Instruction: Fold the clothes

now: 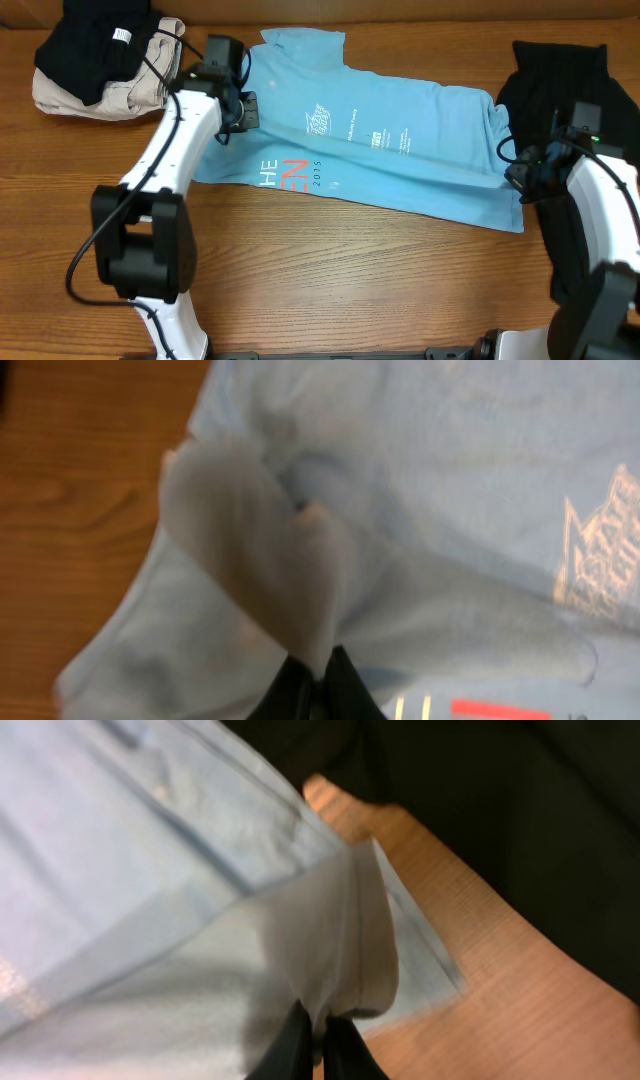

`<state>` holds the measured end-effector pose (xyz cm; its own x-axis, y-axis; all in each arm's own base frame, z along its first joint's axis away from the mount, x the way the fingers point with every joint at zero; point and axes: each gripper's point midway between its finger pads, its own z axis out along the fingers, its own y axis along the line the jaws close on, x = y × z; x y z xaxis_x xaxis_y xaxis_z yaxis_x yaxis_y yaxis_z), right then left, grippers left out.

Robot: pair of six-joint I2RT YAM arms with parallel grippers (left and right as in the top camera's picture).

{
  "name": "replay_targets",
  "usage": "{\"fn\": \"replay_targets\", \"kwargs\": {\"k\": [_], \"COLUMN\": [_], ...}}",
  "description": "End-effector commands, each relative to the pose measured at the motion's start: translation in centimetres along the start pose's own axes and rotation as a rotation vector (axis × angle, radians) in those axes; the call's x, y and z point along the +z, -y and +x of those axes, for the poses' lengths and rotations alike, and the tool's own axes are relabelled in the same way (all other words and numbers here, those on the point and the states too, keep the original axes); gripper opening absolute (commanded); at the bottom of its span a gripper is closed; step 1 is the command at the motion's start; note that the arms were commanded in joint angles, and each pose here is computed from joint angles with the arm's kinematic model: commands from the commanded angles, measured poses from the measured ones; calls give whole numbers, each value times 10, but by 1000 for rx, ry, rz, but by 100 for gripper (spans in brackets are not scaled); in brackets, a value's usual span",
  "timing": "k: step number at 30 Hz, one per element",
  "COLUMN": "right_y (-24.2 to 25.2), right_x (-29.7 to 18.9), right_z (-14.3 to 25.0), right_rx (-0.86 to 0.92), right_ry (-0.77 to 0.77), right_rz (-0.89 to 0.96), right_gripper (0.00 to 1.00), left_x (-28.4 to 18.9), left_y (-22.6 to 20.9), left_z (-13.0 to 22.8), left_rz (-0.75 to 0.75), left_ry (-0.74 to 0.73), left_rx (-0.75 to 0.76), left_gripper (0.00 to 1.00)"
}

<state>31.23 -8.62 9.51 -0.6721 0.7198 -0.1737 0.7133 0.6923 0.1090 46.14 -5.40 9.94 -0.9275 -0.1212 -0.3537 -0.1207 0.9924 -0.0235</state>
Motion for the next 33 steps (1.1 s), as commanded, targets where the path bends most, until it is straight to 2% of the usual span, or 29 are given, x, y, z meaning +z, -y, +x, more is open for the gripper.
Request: {"fn": "replay_targets", "kwargs": {"k": [1, 5, 9, 17, 24, 29, 33], "right_y": [-9, 5, 25, 59, 64, 61, 59], "right_x": [-73, -117, -146, -166, -163, -140, -112], "right_z": [-17, 11, 45, 103, 112, 107, 104], "right_rx": [-22, -23, -21, 8, 27, 27, 28], "right_ry": [157, 182, 182, 104, 83, 45, -24], "right_rz": [-92, -124, -123, -81, -68, -46, -5], "right_gripper": [4, 4, 4, 4, 4, 4, 4], "left_x": [-92, -132, -151, -171, -176, -155, -130], "left_y": [-4, -13, -24, -40, -44, -39, -37], "left_z": [-31, 0, 39, 97, 100, 87, 90], "left_rz": [40, 26, -4, -62, -78, -62, -54], "left_ry": [137, 60, -58, -268, -241, -189, -192], "left_rx": [-18, -13, -32, -26, -21, -26, -27], "left_gripper": [4, 4, 4, 4, 4, 4, 4]}}
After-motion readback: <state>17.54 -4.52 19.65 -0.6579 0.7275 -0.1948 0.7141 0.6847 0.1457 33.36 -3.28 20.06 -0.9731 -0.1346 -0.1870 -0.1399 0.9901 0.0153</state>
